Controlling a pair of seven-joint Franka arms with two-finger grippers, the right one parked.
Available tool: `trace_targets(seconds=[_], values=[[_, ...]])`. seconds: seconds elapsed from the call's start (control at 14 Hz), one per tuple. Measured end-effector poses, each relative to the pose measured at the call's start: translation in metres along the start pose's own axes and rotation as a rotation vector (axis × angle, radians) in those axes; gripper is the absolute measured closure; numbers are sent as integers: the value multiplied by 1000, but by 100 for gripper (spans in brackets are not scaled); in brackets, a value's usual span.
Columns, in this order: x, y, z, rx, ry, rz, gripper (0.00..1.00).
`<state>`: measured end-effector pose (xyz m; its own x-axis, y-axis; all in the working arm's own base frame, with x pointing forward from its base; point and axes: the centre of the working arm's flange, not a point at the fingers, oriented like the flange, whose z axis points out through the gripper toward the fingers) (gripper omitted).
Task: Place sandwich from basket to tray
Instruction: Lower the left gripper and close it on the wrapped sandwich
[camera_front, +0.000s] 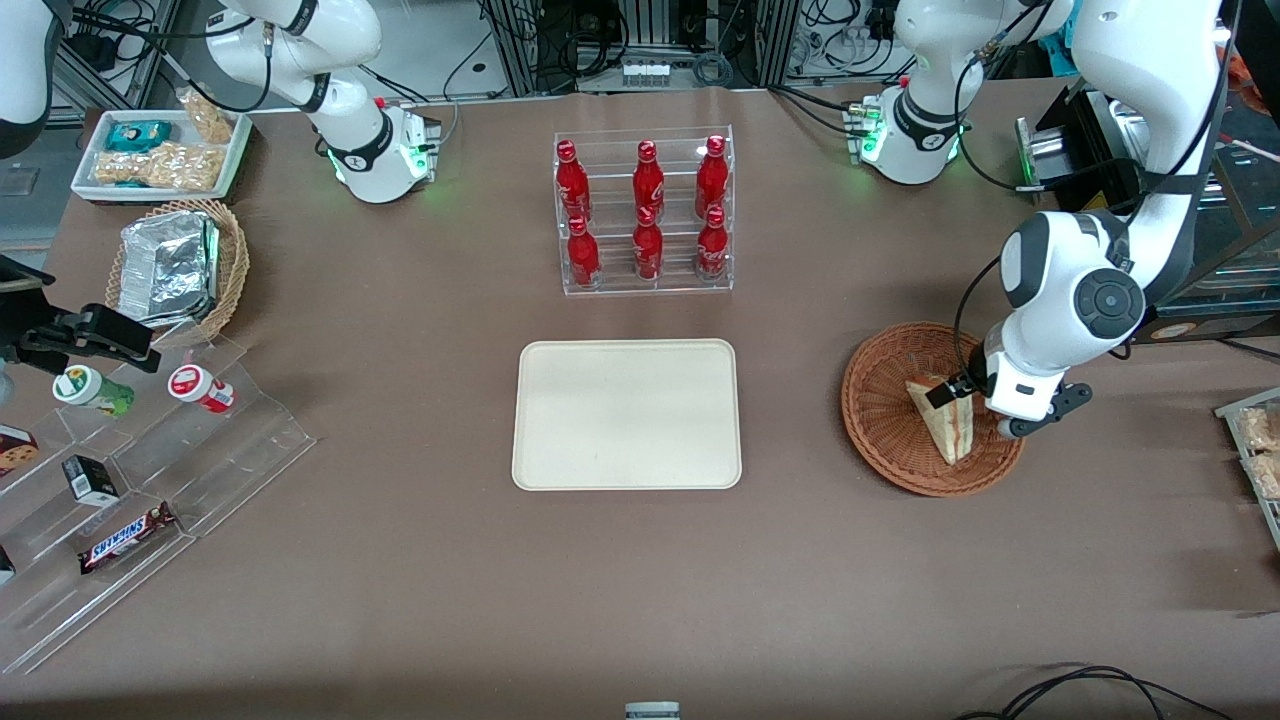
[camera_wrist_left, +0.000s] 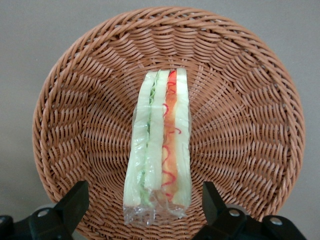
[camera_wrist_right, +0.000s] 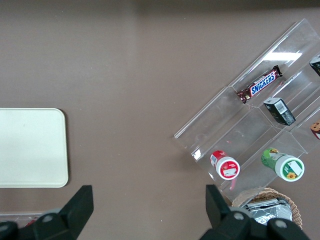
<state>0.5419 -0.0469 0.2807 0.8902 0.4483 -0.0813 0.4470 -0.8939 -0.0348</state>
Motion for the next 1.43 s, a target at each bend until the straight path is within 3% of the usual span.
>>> trace_targets(seconds=[0.57,0.86,1.14,1.43], values=[[-3,-1,24,13,-38,-8,4],[1,-1,22,8,-31,-50,47],[8,2,12,-5,-11,-60,81],[9,28,-23,1,-15,-21,87]])
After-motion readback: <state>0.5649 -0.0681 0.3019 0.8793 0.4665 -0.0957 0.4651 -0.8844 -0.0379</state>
